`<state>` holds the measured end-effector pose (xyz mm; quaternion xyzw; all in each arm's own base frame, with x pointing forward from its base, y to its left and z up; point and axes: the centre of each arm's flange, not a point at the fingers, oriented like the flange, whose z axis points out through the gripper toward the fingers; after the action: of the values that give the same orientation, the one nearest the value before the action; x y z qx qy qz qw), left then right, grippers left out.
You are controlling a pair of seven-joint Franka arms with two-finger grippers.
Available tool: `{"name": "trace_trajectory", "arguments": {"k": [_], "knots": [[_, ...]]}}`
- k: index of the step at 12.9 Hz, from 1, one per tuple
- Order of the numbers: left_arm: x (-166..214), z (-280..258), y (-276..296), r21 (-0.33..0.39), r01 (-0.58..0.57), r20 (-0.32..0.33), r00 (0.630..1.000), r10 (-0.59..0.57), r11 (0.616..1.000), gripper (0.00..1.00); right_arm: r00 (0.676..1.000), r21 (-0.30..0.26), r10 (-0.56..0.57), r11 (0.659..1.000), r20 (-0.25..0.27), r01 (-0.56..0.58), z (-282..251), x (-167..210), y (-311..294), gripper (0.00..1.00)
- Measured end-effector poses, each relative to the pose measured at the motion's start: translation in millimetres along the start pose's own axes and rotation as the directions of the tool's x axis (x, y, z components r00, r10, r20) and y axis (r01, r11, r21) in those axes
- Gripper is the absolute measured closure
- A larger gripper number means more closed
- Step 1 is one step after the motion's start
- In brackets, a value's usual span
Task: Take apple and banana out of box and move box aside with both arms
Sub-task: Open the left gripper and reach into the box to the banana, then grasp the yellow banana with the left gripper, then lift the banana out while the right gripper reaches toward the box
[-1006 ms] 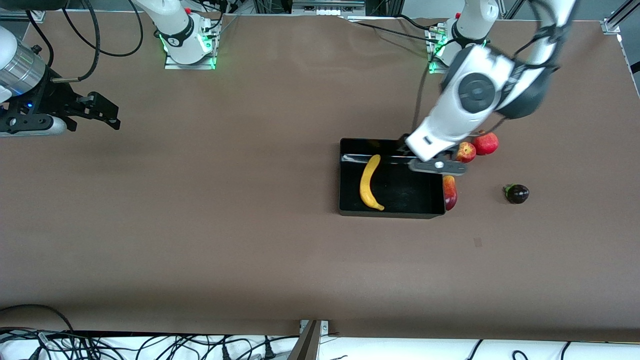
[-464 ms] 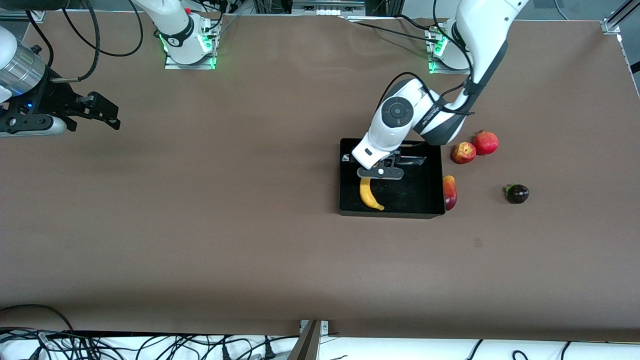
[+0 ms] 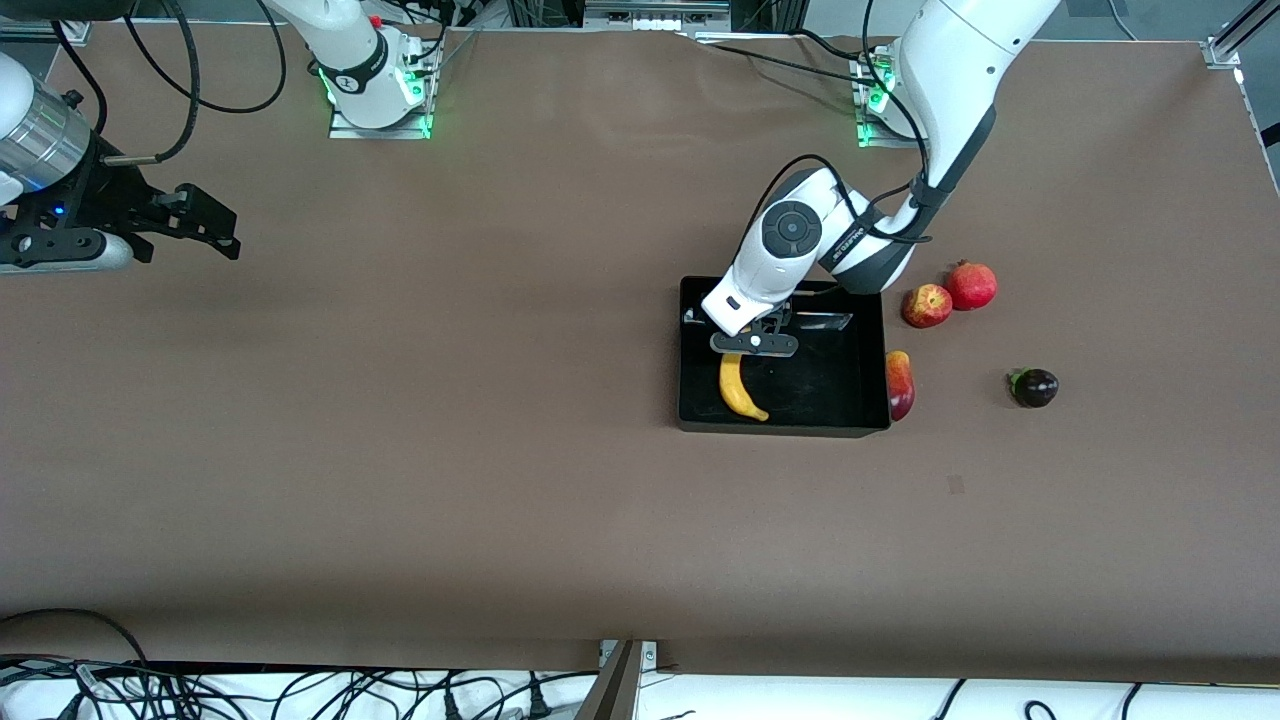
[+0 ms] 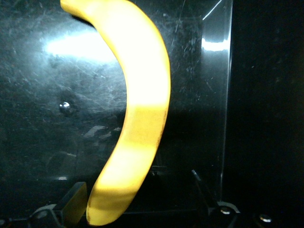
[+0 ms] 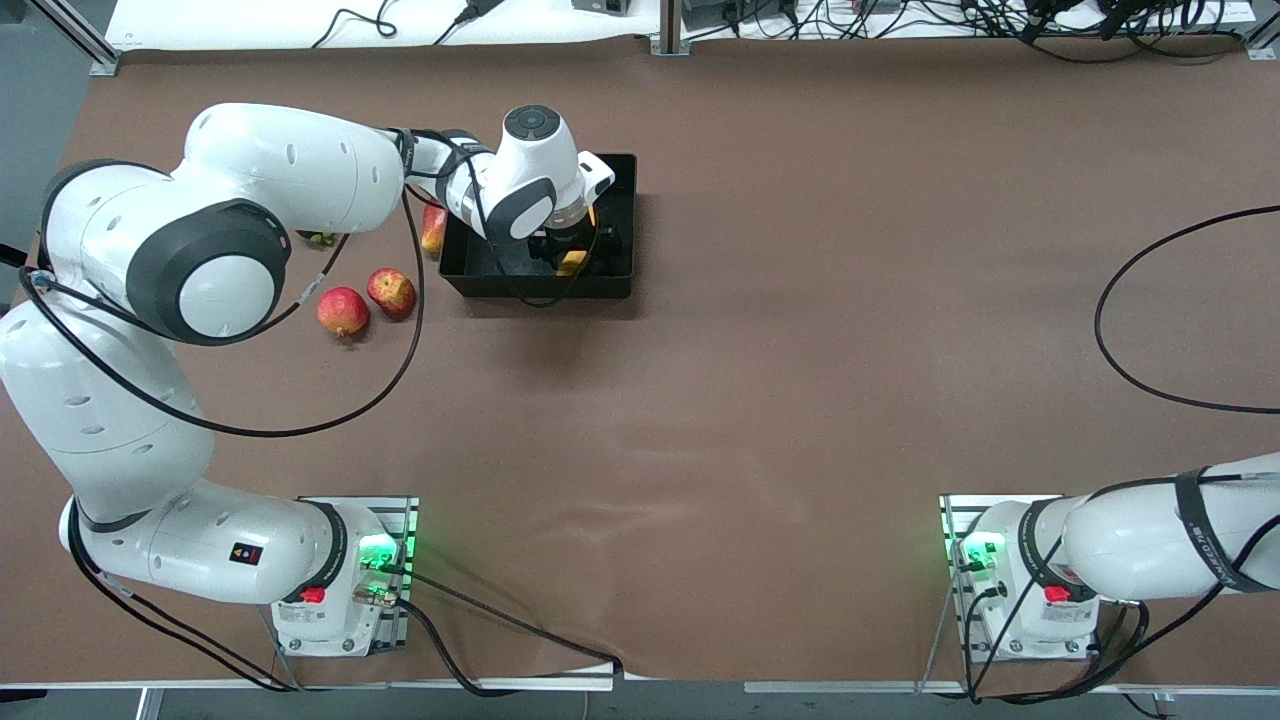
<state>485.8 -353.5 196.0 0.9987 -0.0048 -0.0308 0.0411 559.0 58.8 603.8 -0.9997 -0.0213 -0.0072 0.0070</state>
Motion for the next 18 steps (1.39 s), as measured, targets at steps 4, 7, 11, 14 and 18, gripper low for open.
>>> {"name": "trace_trajectory", "arguments": {"k": [4,7,11,14,18], "knots": [[-1,11,0,-0.006,-0.005,0.002,1.000,0.005,1.000,0.00,1.000,0.000,0.000,1.000,0.000,0.000,0,0,0,0.00],[-1,14,0,-0.008,-0.005,0.004,1.000,0.005,1.000,0.12,1.000,0.000,0.000,1.000,0.000,0.000,0,0,0,0.00],[-1,14,0,-0.010,-0.007,0.001,1.000,0.007,1.000,0.59,1.000,0.000,0.003,1.000,0.001,-0.003,0,0,1,0.00],[6,4,0,-0.017,-0.002,-0.020,1.000,0.002,1.000,0.63,1.000,-0.002,0.004,1.000,0.012,-0.004,7,3,2,0.00],[21,-41,-8,0.024,0.016,-0.037,0.999,-0.015,1.000,0.63,1.000,-0.001,0.003,1.000,-0.005,-0.003,9,8,1,0.00]]}}
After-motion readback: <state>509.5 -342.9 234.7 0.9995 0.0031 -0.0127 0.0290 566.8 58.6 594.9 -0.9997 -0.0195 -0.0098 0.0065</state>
